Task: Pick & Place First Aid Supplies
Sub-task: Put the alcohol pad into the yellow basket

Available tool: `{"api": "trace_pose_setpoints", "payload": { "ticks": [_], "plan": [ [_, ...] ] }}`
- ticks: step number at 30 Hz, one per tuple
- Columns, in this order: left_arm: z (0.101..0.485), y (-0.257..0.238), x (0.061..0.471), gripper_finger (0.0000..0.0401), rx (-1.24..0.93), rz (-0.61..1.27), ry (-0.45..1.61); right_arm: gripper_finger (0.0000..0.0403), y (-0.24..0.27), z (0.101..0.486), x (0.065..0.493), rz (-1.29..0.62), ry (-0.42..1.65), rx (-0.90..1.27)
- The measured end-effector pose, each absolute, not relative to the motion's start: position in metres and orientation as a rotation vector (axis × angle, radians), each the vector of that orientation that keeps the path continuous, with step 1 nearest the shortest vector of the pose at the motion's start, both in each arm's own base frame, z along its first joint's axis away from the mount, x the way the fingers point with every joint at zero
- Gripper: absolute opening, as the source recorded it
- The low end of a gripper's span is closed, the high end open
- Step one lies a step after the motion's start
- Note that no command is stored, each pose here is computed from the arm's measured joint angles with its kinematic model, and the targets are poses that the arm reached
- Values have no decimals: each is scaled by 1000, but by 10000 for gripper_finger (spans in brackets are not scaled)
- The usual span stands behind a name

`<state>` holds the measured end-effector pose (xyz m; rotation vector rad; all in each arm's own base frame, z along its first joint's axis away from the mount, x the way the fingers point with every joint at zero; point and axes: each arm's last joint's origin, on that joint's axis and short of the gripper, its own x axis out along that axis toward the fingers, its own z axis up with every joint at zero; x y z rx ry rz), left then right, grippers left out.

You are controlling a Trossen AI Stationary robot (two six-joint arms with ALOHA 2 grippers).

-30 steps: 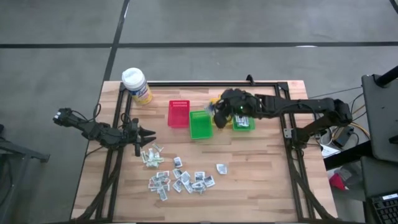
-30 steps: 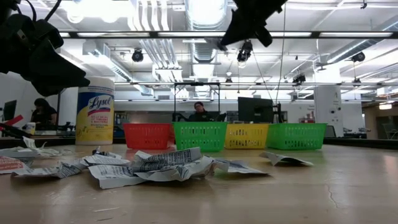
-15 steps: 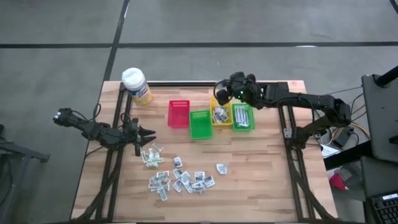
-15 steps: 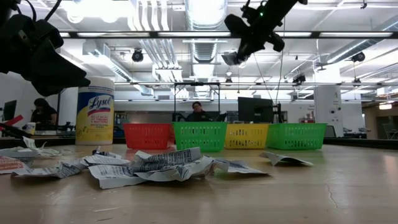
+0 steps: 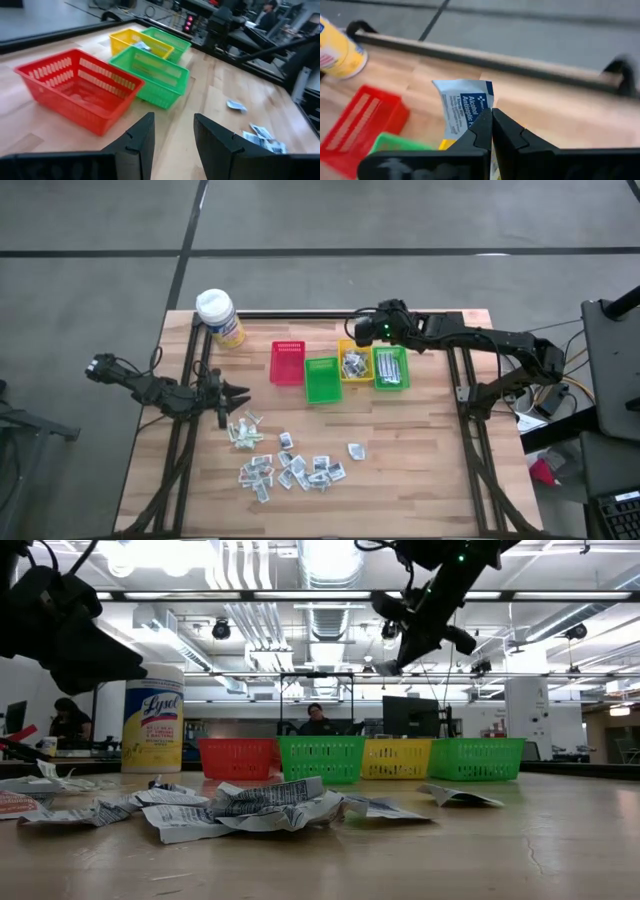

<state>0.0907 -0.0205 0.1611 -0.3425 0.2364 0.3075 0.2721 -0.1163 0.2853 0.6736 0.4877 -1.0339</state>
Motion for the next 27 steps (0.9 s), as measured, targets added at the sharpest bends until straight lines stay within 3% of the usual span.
{"api": "trace_pose_setpoints", "payload": {
  "ticks": [10, 27],
  "plan": [
    [162, -18, 90, 131, -330, 373, 212, 8, -114, 274, 269, -956, 529, 1011],
    [162, -18, 90, 131, -329, 375, 211, 8, -111, 257, 271, -960, 648, 1247]
  ]
}}
